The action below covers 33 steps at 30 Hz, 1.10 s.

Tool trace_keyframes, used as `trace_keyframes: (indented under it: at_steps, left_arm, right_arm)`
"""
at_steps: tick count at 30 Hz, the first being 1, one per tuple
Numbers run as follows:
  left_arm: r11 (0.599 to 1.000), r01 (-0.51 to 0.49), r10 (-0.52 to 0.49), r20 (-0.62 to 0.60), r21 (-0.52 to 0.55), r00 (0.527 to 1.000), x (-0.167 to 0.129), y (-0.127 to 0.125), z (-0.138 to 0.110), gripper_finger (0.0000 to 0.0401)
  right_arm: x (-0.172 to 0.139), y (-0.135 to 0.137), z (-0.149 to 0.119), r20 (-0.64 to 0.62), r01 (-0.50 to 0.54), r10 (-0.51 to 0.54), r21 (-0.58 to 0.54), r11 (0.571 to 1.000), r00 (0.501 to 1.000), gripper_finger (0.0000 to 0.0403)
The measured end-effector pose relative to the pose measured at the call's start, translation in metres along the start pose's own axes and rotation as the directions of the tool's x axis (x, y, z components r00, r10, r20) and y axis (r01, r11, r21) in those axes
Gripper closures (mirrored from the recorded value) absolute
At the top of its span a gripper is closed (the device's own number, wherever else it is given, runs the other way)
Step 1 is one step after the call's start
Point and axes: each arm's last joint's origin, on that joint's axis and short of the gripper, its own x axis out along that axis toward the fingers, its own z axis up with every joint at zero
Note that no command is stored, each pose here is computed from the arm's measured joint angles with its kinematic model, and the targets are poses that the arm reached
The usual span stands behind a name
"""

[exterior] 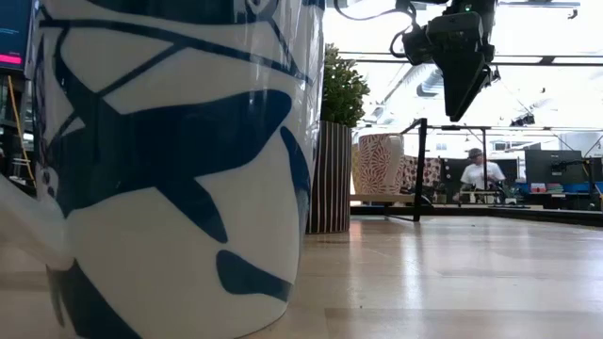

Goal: Place coffee mugs
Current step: Put the green mug on the shelf

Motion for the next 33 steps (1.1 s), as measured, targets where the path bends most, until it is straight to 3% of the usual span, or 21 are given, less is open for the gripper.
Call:
trace_keyframes:
  at_steps: [12, 25, 33]
  left_arm:
    - [1.0, -0.014, 0.014, 0.037, -0.014, 0.999, -0.0012, 0.0003, 0.0019, 0.0353]
    - [0.999, -0.022, 0.023, 0.042, -0.023, 0.999, -0.0013, 0.0006, 0.0021, 0.0302]
    - [0.999, -0.049, 0.05, 0.046, -0.023, 0.998, -0.0001, 0.0011, 0.0026, 0.0295]
  right_arm:
    - [0.0, 0.0, 0.0001, 0.0, 0.0, 0.0, -0.003, 1.0, 1.0, 0.0284]
    - [0.0, 0.0002, 0.0005, 0.005, -0.003, 0.003, -0.006, 1.0, 1.0, 0.0284]
    - [0.0, 0.0006, 0.0012, 0.012, -0.007, 0.007, -0.006, 1.0, 1.0, 0.0284]
